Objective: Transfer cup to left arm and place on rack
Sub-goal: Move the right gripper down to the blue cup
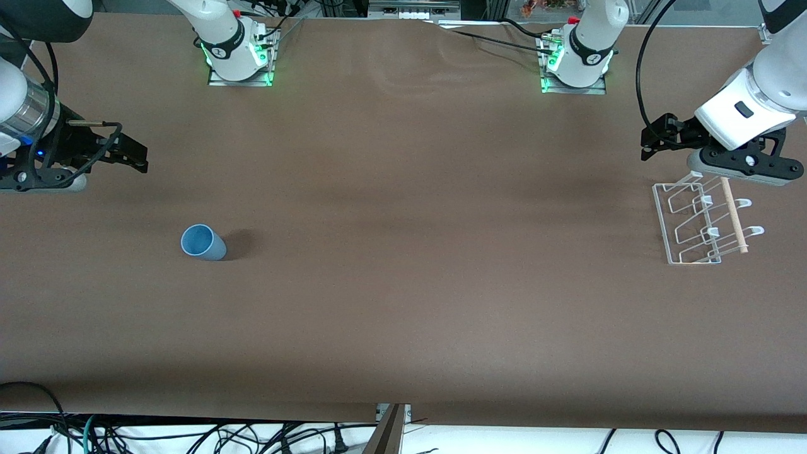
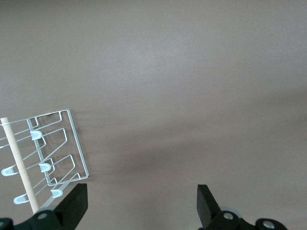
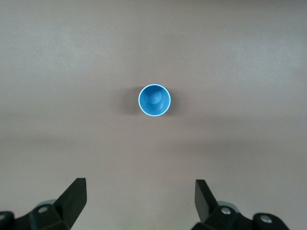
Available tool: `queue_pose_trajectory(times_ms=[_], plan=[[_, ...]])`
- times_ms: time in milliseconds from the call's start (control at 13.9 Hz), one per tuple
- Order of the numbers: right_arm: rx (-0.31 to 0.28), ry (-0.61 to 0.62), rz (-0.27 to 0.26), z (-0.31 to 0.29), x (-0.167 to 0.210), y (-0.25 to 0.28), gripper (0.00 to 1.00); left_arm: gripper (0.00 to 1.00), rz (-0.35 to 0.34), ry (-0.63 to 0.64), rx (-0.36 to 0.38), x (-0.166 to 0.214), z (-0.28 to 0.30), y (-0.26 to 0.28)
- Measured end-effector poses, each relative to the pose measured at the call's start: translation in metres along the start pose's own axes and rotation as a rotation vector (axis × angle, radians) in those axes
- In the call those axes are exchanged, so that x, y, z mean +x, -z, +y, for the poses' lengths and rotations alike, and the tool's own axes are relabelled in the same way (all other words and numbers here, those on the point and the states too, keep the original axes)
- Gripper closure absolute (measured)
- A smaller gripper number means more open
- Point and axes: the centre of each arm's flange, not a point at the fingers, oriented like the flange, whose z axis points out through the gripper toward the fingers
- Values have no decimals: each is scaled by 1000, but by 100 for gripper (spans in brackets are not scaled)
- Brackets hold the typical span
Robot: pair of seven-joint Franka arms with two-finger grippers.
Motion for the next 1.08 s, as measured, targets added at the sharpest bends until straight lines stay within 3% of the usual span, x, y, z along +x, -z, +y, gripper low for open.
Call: queue_pose_trajectory(times_ms=[646,1076], plan=[[0,-1,-6,0,2,-4,0,0,0,0,0,0,0,0],[-8,-1,-44,0,38,-62,0,0,-8,0,0,-1,0,-1]])
